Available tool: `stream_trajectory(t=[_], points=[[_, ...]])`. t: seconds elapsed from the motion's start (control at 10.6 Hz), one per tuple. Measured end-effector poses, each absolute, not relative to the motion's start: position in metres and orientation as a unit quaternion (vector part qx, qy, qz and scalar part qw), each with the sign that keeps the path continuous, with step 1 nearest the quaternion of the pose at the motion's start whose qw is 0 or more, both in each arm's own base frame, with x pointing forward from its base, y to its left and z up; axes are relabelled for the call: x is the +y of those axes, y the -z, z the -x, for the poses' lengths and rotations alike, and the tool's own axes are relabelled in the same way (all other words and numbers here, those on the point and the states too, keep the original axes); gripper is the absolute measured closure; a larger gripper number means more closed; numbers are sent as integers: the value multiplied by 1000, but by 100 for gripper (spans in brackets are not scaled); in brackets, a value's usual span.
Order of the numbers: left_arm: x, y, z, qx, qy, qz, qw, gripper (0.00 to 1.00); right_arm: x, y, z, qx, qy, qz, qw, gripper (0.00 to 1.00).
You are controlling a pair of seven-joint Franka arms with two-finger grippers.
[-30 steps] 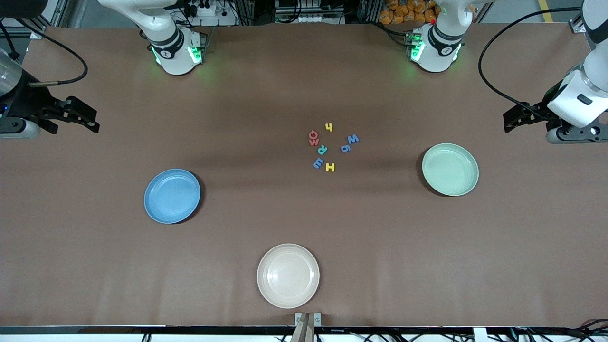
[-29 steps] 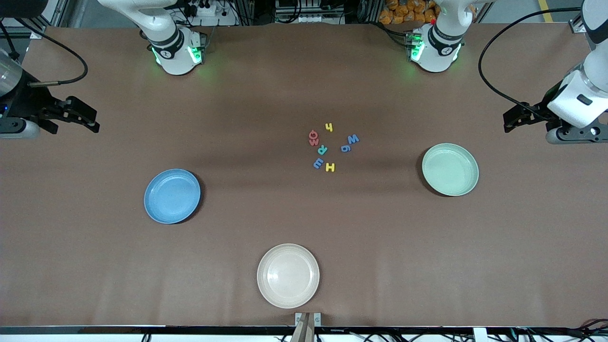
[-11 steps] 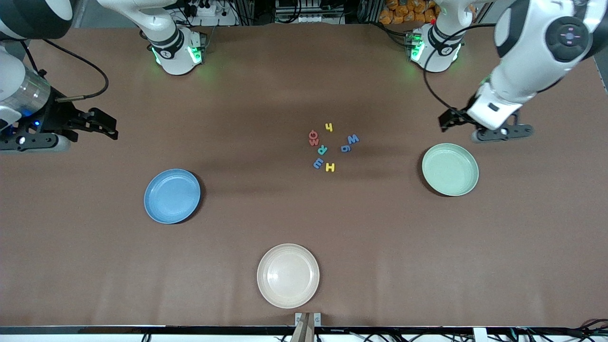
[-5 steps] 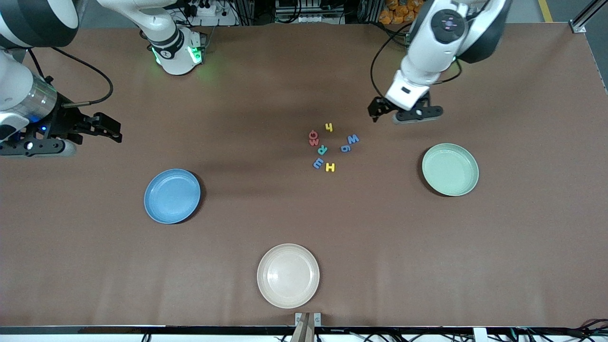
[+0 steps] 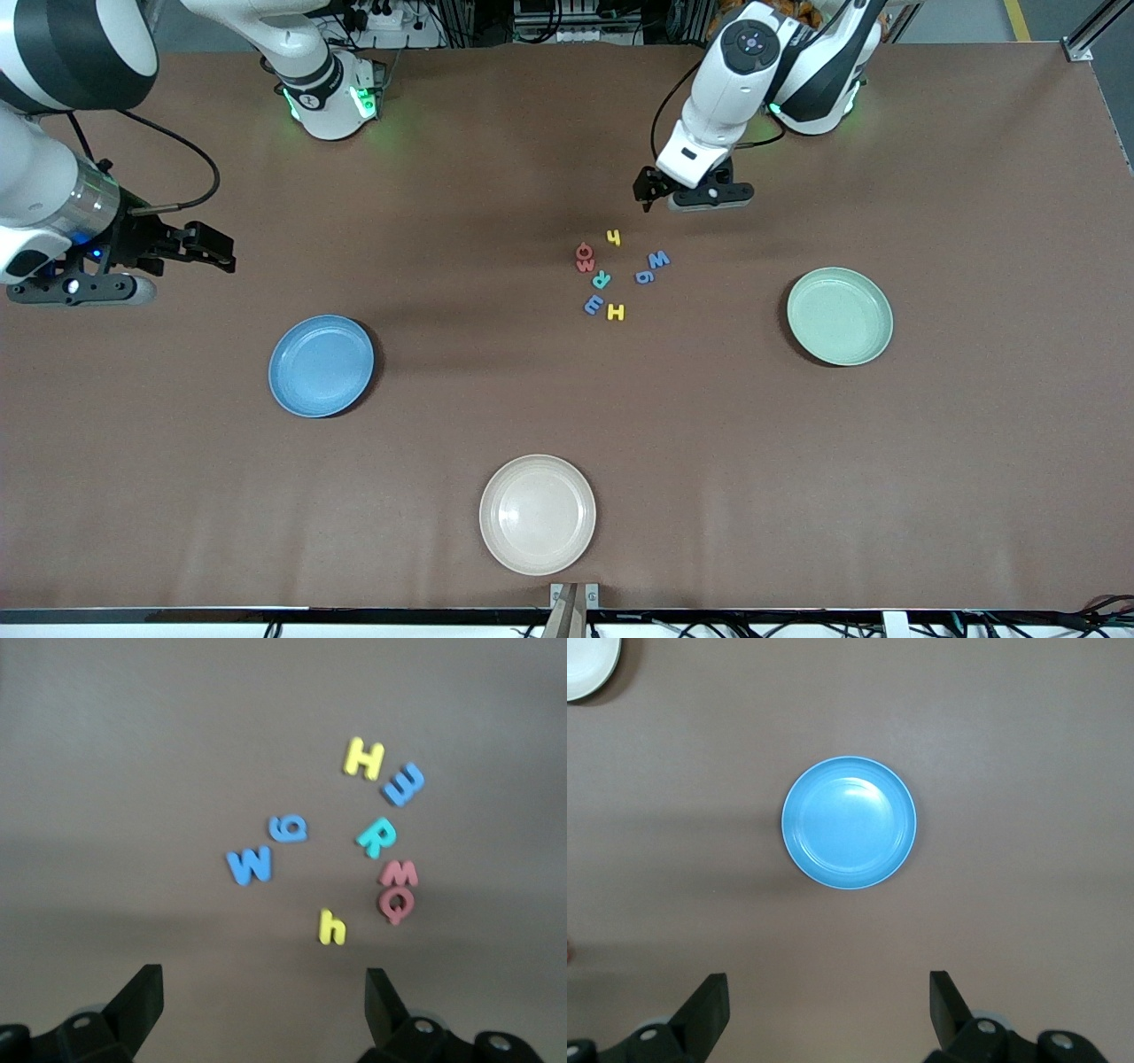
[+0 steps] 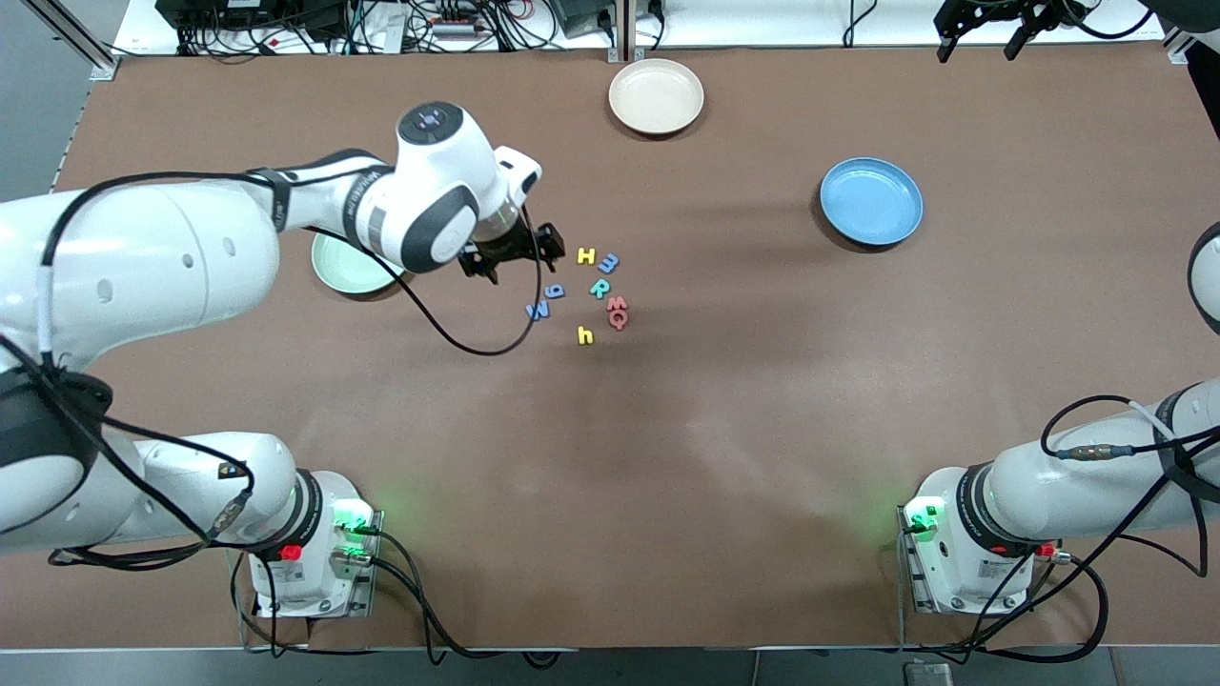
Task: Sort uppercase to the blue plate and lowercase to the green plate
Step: 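Move the left gripper over the cluster of foam letters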
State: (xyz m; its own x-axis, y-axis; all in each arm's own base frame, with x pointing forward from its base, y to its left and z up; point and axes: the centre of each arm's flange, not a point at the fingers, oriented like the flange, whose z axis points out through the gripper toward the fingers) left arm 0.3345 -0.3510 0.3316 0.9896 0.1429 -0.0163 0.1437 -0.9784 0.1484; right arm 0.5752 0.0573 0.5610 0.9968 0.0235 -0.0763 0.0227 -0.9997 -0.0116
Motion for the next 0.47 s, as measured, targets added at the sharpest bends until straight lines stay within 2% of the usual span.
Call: stream_trajectory(t=[0.28,0.47], points=[[-365,-300,-326,63,29,-992,101,0,57,-558,-578,-10,-35,999,6,0],[-371,-290,-320,56,30,-994,91,0,57,-556,-579,-10,-36,999,6,0]])
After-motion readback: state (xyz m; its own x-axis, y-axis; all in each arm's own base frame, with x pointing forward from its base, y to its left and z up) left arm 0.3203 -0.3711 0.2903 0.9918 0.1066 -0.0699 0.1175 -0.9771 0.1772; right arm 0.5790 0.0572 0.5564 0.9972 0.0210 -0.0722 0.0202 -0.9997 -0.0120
